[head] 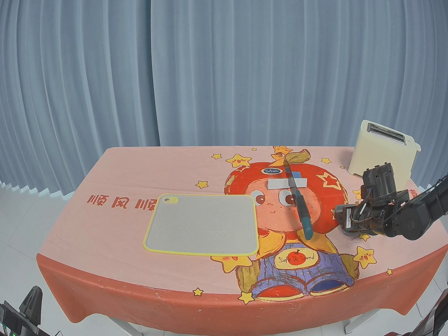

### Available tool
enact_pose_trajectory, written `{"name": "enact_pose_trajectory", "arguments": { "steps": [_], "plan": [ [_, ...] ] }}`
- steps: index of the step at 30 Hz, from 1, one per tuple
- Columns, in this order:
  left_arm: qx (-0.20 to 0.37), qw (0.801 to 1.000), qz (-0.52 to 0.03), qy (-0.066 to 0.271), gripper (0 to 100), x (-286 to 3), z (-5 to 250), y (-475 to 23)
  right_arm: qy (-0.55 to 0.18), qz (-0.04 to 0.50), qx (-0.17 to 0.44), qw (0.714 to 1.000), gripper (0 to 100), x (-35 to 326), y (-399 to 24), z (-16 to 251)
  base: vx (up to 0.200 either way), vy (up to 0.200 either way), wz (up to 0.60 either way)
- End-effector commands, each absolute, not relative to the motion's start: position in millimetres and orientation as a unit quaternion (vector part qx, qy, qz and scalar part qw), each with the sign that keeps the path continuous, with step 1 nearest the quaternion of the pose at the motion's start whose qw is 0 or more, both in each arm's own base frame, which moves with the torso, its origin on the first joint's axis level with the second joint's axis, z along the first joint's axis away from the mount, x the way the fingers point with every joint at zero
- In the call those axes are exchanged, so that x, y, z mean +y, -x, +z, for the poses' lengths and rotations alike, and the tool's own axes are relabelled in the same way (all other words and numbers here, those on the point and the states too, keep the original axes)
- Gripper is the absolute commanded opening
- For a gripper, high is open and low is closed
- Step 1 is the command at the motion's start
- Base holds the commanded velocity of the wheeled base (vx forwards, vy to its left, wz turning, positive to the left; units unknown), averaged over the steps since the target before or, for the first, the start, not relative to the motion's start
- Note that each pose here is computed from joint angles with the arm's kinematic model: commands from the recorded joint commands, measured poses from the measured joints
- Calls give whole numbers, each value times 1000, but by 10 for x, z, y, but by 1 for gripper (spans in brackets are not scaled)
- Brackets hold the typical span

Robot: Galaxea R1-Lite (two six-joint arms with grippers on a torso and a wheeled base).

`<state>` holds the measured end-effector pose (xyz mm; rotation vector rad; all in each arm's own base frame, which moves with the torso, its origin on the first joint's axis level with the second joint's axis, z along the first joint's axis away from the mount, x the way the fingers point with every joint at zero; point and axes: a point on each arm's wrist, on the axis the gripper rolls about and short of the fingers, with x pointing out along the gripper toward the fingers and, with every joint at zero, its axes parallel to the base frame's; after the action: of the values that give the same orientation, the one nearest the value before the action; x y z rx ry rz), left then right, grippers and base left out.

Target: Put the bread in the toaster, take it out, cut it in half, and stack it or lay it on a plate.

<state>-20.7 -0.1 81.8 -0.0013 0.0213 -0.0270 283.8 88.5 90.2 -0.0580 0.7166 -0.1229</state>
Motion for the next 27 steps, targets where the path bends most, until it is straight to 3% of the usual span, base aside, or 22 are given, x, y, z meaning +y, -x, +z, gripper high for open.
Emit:
{"name": "enact_pose_trajectory", "arguments": {
  "steps": [1,27],
  "plan": [
    [20,1000,-14,1,0,-1,769,194,29,-57,349,935,100,904,-2827,909,0,0,0],
    [20,1000,-14,1,0,-1,769,194,28,-50,345,937,100,937,-2810,940,0,0,0]
  ]
}}
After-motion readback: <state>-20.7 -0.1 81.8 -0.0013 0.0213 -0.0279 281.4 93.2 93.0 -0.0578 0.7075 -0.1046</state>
